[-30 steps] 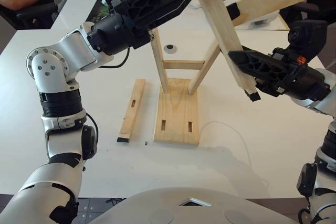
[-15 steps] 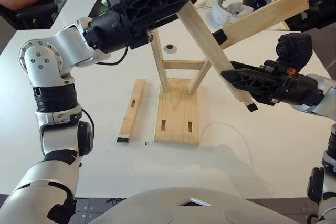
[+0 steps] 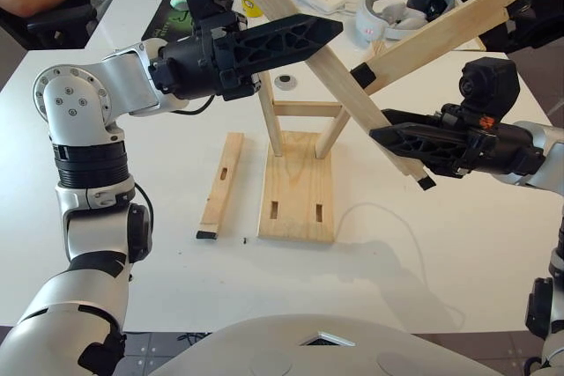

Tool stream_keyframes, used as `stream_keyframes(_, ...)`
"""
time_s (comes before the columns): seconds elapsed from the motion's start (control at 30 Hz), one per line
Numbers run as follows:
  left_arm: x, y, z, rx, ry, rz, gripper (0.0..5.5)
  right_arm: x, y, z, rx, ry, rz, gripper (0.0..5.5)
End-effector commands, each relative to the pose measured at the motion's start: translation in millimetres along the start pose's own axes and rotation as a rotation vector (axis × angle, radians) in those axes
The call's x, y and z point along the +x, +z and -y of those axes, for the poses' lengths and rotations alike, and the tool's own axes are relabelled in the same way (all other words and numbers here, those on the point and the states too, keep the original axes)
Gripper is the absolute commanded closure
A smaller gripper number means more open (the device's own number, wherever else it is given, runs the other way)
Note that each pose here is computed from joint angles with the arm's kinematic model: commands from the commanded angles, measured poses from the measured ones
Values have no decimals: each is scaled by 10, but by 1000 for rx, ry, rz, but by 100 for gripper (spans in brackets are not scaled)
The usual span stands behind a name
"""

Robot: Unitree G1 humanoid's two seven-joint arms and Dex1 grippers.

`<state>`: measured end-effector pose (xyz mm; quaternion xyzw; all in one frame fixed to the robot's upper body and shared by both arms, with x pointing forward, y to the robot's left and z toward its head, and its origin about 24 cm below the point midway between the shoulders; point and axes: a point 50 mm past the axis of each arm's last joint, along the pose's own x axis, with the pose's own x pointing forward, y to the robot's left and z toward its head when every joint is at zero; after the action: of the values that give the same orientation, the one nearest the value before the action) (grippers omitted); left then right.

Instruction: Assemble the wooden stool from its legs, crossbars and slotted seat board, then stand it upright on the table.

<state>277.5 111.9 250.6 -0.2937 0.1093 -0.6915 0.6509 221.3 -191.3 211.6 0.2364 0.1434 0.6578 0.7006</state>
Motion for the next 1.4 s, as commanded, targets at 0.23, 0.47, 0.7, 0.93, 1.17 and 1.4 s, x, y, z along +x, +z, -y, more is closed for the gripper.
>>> stream_keyframes(0.23, -32, 41, 17, 39, 4, -44, 334, -42, 124, 14, -51, -23, -16, 341)
stream_keyframes(0.47, -42, 103, 26, 70, 3, -2, 341, -52, 91, 85, -73, -69, -30, 286)
stream_keyframes(0.7, -111, 169, 37, 126, 42, 18, 343, -152, -54, 125, -79, -135, -107, 207)
stream_keyframes(0.93, -362, 215, 31, 193, 156, 22, 343, -475, -412, 245, -117, -351, -294, 207)
stream_keyframes(1.17, -461, 255, 45, 255, 201, -13, 343, -431, -895, 315, -294, -414, -510, 207)
stream_keyframes(1.4, -618, 236, 148, 263, 221, -55, 343, -119, -1318, 106, -535, -324, -493, 207)
